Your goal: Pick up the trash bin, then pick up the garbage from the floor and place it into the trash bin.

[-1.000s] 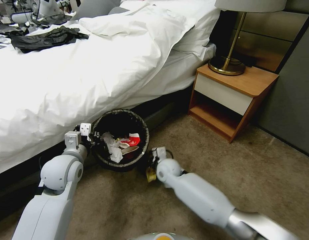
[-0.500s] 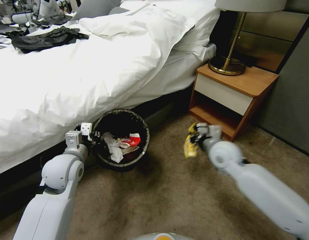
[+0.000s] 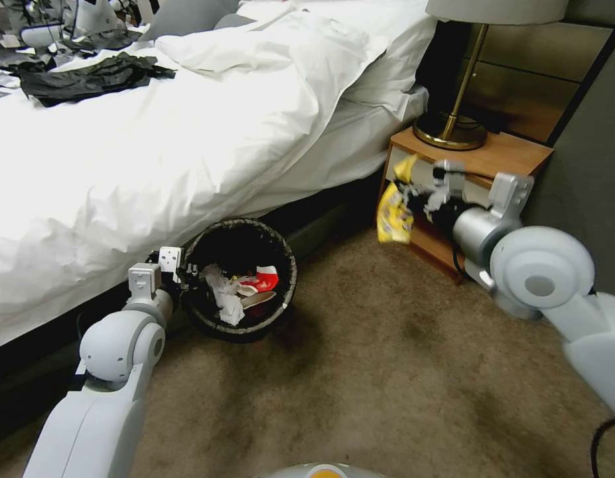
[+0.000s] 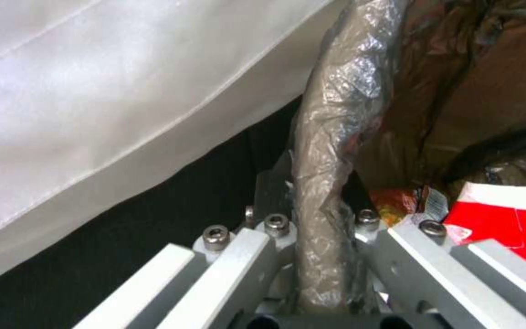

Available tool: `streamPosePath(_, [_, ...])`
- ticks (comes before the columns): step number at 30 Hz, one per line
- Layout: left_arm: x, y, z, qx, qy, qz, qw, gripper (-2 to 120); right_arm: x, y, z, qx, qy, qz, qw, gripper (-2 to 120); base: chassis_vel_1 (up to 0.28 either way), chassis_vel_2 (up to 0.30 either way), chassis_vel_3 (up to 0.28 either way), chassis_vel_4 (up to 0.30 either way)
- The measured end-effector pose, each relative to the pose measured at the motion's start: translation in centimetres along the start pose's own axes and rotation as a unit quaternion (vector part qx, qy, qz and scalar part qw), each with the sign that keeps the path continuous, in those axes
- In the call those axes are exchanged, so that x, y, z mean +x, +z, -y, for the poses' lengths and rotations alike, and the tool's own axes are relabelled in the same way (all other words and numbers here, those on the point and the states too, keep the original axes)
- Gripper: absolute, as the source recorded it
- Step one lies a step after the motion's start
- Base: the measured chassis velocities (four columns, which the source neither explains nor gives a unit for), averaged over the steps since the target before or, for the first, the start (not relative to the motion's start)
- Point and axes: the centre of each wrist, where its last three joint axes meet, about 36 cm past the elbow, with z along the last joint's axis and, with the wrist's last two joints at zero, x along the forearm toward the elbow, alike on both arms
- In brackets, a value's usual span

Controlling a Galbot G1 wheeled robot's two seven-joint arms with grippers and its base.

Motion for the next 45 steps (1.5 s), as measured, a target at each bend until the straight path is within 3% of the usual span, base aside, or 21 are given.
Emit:
streamPosePath(8, [0.0,0.1,0.1,0.000,0.000,-0.001,1.0000,0,-3.6,-0.8,-2.7,-0.004,-0.046,-0.017,0.999,0,0.000,0.000,0.000,0.000])
streamPosePath(9, [-0.1,0.1,0.1,0.001,0.000,-0.001,1.0000,0,-4.7,-0.9,-4.3,-0.005,-0.060,-0.027,0.998,0,0.000,0.000,0.000,0.000])
streamPosePath(11, [-0.1,0.1,0.1,0.002,0.000,-0.001,1.0000,0,-5.2,-0.9,-5.1,-0.005,-0.066,-0.031,0.997,0,0.000,0.000,0.000,0.000])
streamPosePath(14, [-0.2,0.0,0.2,0.004,0.000,0.002,1.0000,0,-7.6,-0.5,-9.1,0.000,-0.092,-0.056,0.994,0,0.000,0.000,0.000,0.000])
streamPosePath(22, [-0.3,0.0,0.2,0.004,-0.001,0.000,1.0000,0,-10.8,3.5,-14.1,-0.007,-0.111,-0.102,0.989,0,0.000,0.000,0.000,0.000])
streamPosePath(28, [-0.4,0.1,0.1,0.005,-0.001,-0.001,1.0000,0,-11.4,5.7,-15.5,-0.012,-0.110,-0.128,0.986,0,0.000,0.000,0.000,0.000])
streamPosePath(36, [-0.6,0.0,0.1,0.007,-0.002,-0.001,1.0000,0,-12.4,10.9,-16.5,-0.006,-0.095,-0.173,0.980,0,0.000,0.000,0.000,0.000])
streamPosePath(42, [-0.6,0.0,0.0,0.006,-0.003,-0.001,1.0000,0,-13.1,12.3,-16.9,-0.006,-0.089,-0.180,0.980,0,0.000,0.000,0.000,0.000])
streamPosePath(45, [-0.7,0.0,-0.1,0.006,-0.003,-0.002,1.0000,0,-13.3,12.7,-17.0,-0.008,-0.084,-0.179,0.980,8,0.000,0.000,0.000,0.000])
